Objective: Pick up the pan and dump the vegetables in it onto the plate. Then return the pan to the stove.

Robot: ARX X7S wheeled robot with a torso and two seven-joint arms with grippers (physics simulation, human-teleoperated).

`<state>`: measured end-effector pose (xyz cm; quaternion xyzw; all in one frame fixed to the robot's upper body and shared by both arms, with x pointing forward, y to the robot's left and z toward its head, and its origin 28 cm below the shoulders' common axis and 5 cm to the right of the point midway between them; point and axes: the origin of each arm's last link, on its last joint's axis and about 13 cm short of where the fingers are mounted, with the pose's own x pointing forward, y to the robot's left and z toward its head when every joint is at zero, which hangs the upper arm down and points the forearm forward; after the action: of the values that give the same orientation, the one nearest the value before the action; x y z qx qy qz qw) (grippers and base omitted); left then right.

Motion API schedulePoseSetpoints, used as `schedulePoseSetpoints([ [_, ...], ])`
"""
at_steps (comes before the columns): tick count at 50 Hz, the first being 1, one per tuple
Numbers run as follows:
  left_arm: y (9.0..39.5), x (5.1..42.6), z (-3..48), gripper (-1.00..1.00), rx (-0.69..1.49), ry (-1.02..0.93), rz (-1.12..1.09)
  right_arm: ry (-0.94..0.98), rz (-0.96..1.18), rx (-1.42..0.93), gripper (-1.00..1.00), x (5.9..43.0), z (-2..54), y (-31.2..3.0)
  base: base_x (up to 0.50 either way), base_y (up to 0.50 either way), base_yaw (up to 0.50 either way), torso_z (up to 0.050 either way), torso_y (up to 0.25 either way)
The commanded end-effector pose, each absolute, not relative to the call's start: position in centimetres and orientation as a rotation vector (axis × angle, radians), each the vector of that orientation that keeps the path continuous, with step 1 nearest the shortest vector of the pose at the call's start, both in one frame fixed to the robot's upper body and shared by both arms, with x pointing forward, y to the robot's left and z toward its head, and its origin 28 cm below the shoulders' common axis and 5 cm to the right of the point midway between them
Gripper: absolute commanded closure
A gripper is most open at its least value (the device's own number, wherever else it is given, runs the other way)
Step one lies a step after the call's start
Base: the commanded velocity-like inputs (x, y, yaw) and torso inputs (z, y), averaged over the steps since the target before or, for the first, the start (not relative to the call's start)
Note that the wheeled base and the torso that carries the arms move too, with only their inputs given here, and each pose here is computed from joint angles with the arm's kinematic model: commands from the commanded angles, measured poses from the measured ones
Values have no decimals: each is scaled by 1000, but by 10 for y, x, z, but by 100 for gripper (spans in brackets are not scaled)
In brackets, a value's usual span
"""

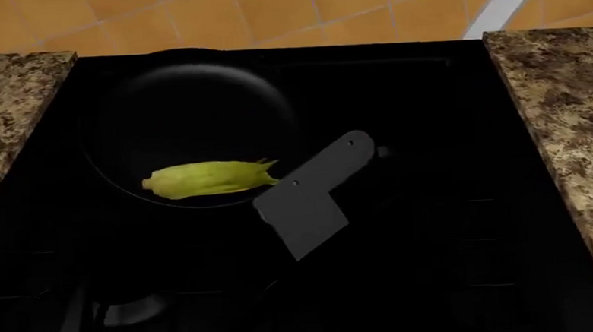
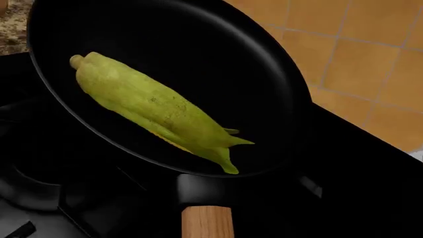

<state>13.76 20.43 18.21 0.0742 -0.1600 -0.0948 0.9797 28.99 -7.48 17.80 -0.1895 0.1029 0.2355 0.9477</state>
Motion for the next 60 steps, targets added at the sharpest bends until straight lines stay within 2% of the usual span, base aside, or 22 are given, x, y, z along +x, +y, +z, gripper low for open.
schedulePoseSetpoints([
  [1,205,136,183,-100,150,-326,-184,119,446,-418,100,292,197,-75,102,500,0,0,0],
  [55,206,129,188,-100,183,-358,-197,99,495,-446,100,287,196,-69,108,500,0,1,3],
  [60,204,128,187,-100,182,-354,-219,68,513,-461,100,285,198,-67,0,0,0,0,2],
])
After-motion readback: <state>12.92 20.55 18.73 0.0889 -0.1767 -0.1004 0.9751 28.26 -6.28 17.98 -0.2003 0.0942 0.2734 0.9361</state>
